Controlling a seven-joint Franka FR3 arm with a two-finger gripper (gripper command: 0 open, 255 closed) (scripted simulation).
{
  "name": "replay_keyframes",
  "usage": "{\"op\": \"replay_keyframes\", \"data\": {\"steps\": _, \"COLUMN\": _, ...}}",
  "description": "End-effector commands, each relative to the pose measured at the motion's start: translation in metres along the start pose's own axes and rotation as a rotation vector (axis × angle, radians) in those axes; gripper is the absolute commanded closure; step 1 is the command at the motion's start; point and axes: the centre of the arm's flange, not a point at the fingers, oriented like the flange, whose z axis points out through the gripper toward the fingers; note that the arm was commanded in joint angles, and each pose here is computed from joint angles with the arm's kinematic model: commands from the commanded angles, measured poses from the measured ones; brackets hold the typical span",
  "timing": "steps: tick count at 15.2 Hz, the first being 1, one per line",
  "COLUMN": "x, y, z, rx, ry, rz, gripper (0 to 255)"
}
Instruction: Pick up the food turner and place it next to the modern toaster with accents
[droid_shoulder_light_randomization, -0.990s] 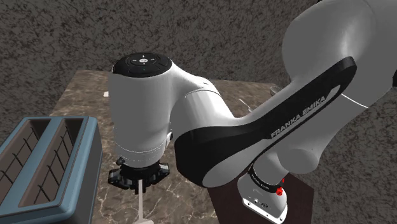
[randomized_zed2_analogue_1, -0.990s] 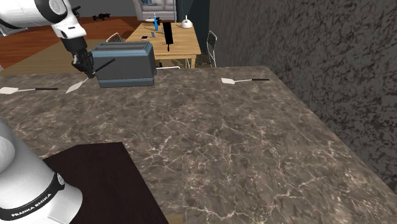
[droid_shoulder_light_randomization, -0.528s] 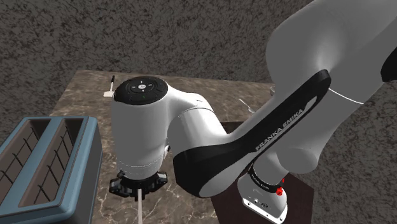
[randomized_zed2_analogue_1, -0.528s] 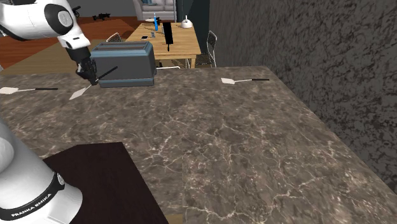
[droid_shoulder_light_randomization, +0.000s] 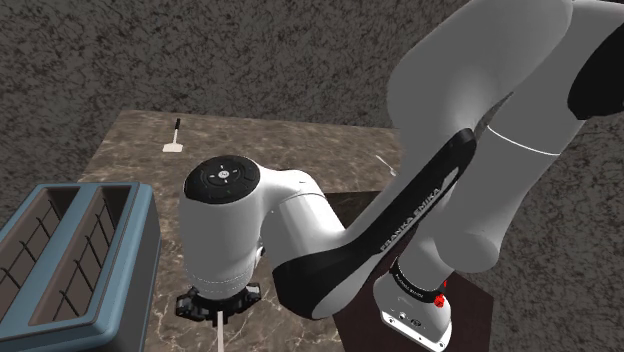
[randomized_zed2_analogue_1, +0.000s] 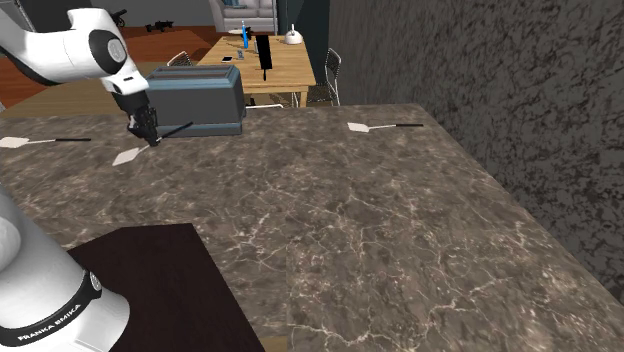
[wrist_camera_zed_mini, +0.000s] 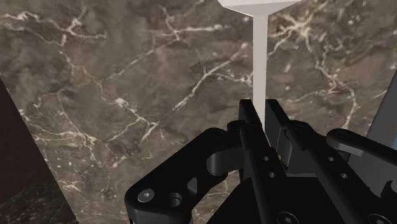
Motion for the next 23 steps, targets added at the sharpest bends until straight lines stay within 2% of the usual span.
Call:
{"op": "replay_keyframes", "data": {"steps": 1, "x": -0.001, "y": 0.000, "z": 0.011, "rx": 0.001, "ry": 0.000, "rz": 0.000, "gripper": 255}}
{"op": "replay_keyframes", "data": {"steps": 6, "x": -0.003, "y": 0.000, "z": 0.037, "rx": 0.001, "ry": 0.000, "rz": 0.000, "gripper": 255}}
{"op": "replay_keyframes", "data": {"steps": 14, "x": -0.003, "y": 0.000, "z": 0.037, "rx": 0.000, "ry": 0.000, "rz": 0.000, "gripper": 255}}
{"op": "replay_keyframes", "data": {"steps": 15, "x": -0.003, "y": 0.000, "z": 0.037, "rx": 0.000, "ry": 0.000, "rz": 0.000, "gripper": 0}}
{"op": "replay_keyframes", "data": {"steps": 20, "x": -0.003, "y": 0.000, "z": 0.037, "rx": 0.000, "ry": 0.000, "rz": 0.000, "gripper": 0}}
{"op": "replay_keyframes", "data": {"steps": 23, "x": -0.003, "y": 0.000, "z": -0.002, "rx": 0.001, "ry": 0.000, "rz": 0.000, "gripper": 0}}
